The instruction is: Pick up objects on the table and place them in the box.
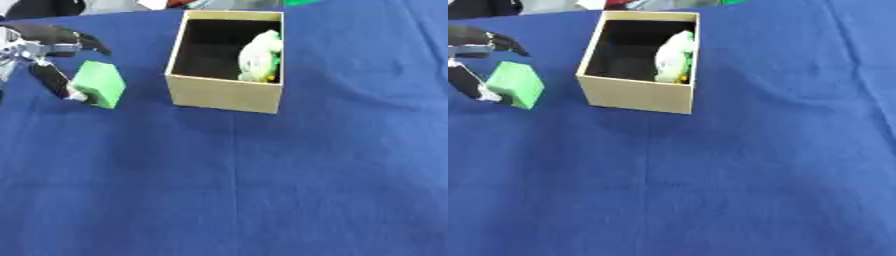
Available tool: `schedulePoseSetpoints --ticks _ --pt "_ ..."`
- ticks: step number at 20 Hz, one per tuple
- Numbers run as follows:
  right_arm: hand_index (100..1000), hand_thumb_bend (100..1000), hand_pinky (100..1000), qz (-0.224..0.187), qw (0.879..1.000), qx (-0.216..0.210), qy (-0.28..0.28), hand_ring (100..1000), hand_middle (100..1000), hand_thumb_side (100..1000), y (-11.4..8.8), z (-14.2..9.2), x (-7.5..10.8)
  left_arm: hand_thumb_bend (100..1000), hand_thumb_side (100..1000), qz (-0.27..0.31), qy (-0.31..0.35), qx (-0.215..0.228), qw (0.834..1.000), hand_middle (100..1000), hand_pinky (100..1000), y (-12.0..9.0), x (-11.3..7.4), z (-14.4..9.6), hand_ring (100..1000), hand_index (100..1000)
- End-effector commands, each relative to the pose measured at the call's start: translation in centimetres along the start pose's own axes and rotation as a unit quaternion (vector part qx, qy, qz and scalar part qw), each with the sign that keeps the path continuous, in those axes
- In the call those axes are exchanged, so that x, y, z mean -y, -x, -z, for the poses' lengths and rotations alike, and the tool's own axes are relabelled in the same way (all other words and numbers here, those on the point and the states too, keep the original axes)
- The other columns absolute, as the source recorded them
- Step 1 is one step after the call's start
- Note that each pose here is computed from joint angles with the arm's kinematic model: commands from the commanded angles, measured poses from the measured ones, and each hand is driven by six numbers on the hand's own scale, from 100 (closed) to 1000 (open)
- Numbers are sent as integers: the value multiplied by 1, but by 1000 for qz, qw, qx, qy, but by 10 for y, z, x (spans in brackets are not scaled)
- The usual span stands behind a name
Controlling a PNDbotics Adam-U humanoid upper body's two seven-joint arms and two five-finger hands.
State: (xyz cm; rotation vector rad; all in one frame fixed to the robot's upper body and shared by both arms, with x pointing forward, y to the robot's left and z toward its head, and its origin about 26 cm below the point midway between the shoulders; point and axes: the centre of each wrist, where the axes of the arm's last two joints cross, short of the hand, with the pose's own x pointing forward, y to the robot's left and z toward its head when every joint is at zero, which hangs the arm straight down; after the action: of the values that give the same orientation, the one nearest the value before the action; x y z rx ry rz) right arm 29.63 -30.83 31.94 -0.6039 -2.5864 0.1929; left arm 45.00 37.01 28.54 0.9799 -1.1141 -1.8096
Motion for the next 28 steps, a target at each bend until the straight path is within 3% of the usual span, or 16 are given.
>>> schedulePoseSetpoints --ticks 1,8,13,19,28 --pt "792 100 761 -1 1000 15 7 614 671 875 -8 6 5 448 334 33 27 11 999 898 926 5 -12 -8 952 954" --pt "792 100 761 1 1000 10 11 614 662 881 -7 5 4 435 336 29 26 12 999 814 916 5 -10 -5 923 915" --pt "792 100 762 1 1000 4 16 613 656 886 -6 3 5 408 346 22 26 20 999 698 898 5 -7 -3 869 851" --pt "794 100 766 0 1000 -5 19 615 657 885 -4 1 5 357 356 33 9 27 999 660 882 3 -13 -7 849 810" --pt "798 100 770 3 1000 -11 14 619 659 877 -4 1 4 300 340 50 -2 7 999 672 867 3 -19 -13 840 795"
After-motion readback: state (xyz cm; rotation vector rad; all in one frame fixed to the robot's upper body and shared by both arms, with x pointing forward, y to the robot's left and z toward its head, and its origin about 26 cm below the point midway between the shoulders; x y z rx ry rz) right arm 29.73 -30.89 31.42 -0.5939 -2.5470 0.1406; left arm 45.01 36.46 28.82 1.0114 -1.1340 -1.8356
